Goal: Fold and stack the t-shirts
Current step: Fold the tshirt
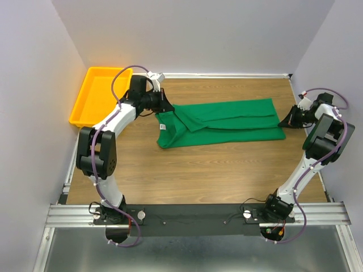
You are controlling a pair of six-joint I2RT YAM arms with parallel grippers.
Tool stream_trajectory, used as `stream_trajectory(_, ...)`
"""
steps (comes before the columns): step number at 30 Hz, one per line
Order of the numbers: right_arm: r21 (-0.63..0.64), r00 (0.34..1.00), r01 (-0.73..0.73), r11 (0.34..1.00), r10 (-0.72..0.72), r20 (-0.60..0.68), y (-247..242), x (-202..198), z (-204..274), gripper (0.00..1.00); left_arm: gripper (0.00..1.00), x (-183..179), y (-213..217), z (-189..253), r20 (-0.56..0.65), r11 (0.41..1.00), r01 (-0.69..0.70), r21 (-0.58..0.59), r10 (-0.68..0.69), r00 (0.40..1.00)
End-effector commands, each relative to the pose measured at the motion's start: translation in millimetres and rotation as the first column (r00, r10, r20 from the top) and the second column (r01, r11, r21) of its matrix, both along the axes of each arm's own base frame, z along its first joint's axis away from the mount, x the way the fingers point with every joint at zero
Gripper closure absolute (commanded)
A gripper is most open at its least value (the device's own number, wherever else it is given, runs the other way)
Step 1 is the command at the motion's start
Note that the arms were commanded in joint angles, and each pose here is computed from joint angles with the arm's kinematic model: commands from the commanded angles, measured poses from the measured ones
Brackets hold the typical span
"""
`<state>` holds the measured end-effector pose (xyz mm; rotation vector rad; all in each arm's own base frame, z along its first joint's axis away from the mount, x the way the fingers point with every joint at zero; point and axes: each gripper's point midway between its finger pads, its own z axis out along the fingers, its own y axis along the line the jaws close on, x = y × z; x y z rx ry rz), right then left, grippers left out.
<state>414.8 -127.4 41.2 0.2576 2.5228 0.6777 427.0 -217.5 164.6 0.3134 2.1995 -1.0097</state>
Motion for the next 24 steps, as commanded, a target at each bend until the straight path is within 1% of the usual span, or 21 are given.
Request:
stream_trajectory(1,-0.022,1.000,0.015,1.000,-0.015,0.004,-4,3,-2,0.99,1.00,6,-2,2,0.012,1.000,0.026,-0.002,-0.026,1.000)
stream_trajectory(22,-0.007,0.999,0.044,0.999,-0.044,0.004,-6,9,-5,0.99,1.00,26,-5,-13,-0.010,1.000,0.022,0.009,-0.021,1.000)
stream_trajectory(24,0.001,0.997,0.072,0.997,-0.072,0.008,-8,15,-3,0.88,1.00,30,-5,-16,-0.014,1.000,0.020,0.010,-0.019,1.000)
